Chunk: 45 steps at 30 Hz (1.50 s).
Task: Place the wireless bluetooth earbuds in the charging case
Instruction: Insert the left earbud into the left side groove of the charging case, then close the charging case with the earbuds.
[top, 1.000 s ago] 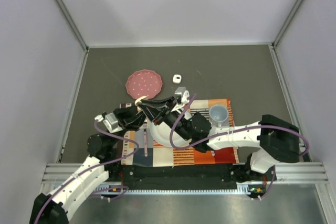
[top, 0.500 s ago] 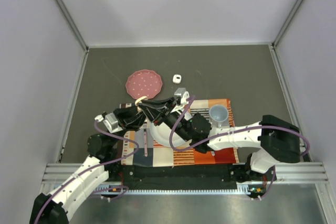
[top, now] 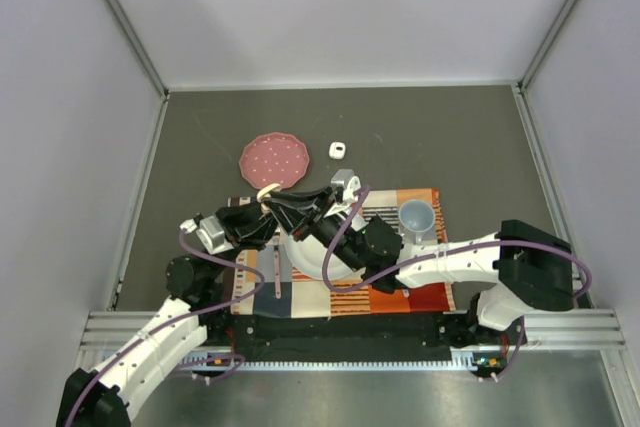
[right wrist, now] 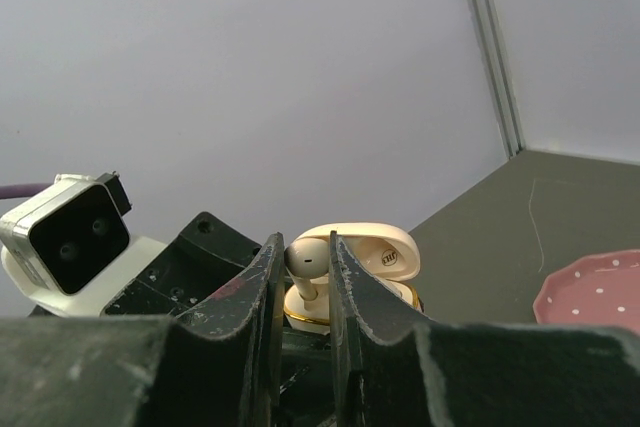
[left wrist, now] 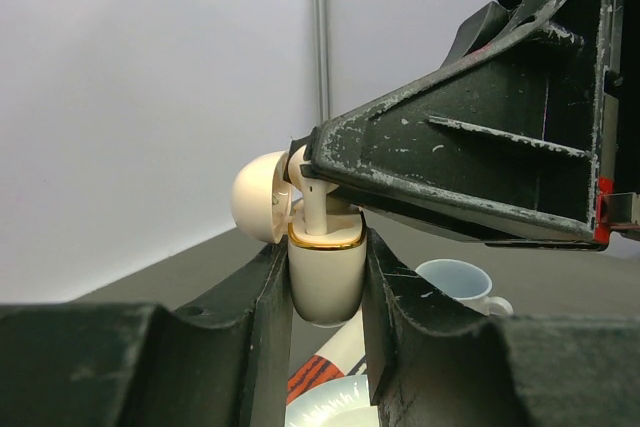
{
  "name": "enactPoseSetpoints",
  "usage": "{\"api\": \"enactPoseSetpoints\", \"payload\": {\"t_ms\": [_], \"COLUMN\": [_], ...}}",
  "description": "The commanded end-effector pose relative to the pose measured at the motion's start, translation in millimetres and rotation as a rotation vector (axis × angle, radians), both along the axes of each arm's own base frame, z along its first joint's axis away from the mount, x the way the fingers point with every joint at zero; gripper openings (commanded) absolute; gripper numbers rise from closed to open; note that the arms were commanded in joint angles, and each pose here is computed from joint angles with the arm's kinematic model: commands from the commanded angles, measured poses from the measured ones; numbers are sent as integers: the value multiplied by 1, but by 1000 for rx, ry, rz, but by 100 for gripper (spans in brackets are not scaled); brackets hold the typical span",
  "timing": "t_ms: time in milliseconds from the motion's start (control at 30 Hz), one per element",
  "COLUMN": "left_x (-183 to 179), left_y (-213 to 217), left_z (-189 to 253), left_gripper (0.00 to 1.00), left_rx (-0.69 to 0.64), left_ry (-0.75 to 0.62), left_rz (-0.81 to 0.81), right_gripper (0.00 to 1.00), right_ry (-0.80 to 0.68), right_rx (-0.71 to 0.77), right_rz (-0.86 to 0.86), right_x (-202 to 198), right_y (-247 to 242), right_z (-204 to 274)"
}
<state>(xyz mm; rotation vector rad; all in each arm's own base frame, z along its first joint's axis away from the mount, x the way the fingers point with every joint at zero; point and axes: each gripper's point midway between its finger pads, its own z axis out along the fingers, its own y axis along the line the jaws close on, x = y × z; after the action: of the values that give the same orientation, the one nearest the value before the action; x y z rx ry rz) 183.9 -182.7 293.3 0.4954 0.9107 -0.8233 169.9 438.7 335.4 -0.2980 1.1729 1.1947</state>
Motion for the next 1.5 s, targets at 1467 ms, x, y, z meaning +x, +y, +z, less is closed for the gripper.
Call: {"api": "enactPoseSetpoints", "payload": {"t_ms": [1467], "left_x": [1], "left_y": [5], "left_z": [20], "left_gripper": [0], "left_rx": [-18], "left_ry": [-59], "left_rz": [39], "right_gripper": [49], "right_ry": [80], "right_rx": [-57], "right_rz": [-216], "right_x": [20], "right_y": [-67], "right_z": [32]}}
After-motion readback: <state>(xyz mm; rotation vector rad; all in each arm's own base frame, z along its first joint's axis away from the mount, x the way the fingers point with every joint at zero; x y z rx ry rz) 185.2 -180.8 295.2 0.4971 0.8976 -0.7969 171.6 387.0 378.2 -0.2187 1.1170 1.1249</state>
